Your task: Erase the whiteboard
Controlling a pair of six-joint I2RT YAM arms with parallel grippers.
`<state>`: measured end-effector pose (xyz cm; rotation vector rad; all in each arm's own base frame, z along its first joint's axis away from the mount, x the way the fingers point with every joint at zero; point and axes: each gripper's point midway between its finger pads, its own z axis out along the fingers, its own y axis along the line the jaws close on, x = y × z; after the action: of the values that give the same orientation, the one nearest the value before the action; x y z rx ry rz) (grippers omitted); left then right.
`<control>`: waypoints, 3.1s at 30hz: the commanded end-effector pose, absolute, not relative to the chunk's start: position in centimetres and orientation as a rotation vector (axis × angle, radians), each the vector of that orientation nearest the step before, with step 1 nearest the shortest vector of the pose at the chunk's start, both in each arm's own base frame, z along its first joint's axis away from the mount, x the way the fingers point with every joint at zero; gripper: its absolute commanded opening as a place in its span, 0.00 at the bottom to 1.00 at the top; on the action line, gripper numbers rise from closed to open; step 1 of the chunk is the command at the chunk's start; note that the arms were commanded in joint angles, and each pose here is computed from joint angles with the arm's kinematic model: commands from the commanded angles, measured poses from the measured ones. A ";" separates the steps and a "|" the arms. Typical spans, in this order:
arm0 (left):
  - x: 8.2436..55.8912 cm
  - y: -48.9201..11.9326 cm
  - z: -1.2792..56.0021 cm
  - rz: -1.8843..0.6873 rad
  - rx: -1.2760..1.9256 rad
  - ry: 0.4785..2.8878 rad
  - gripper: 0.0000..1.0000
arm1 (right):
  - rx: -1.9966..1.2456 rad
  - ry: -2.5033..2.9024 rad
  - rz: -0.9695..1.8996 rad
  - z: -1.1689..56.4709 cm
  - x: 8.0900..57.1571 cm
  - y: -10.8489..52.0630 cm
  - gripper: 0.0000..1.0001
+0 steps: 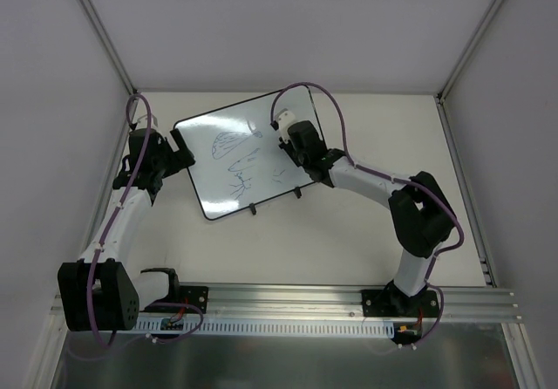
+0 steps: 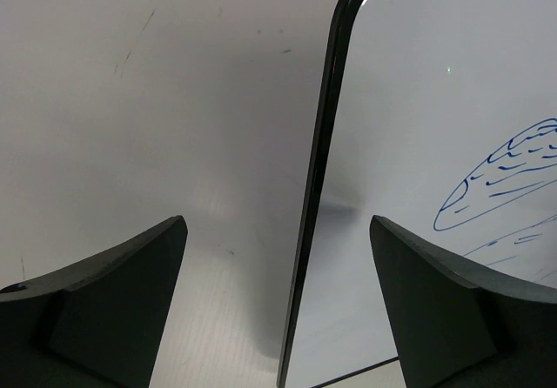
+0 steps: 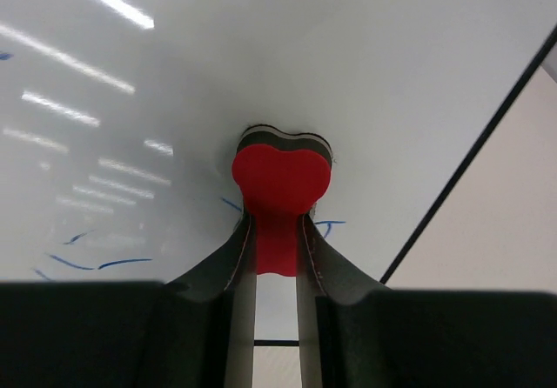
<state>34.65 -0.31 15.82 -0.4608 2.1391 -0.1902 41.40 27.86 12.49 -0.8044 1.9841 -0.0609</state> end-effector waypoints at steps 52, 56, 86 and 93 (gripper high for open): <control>34.9 -0.6 16.3 -0.185 -0.444 2.118 0.88 | -0.317 2.015 0.057 14.3 43.1 29.6 0.00; 34.9 -0.7 16.1 -0.188 -0.445 2.122 0.88 | -0.261 2.033 -0.001 13.2 42.8 27.3 0.01; 35.1 -0.8 15.9 -0.188 -0.441 2.135 0.88 | -0.390 2.034 0.018 13.4 43.3 25.4 0.00; 35.1 -0.7 15.6 -0.181 -0.441 2.139 0.88 | -0.451 2.003 0.091 14.5 44.4 28.0 0.00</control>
<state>34.71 -0.74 15.16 -0.4510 2.1623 -0.1938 43.37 25.62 12.85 -0.4132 2.0574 0.0091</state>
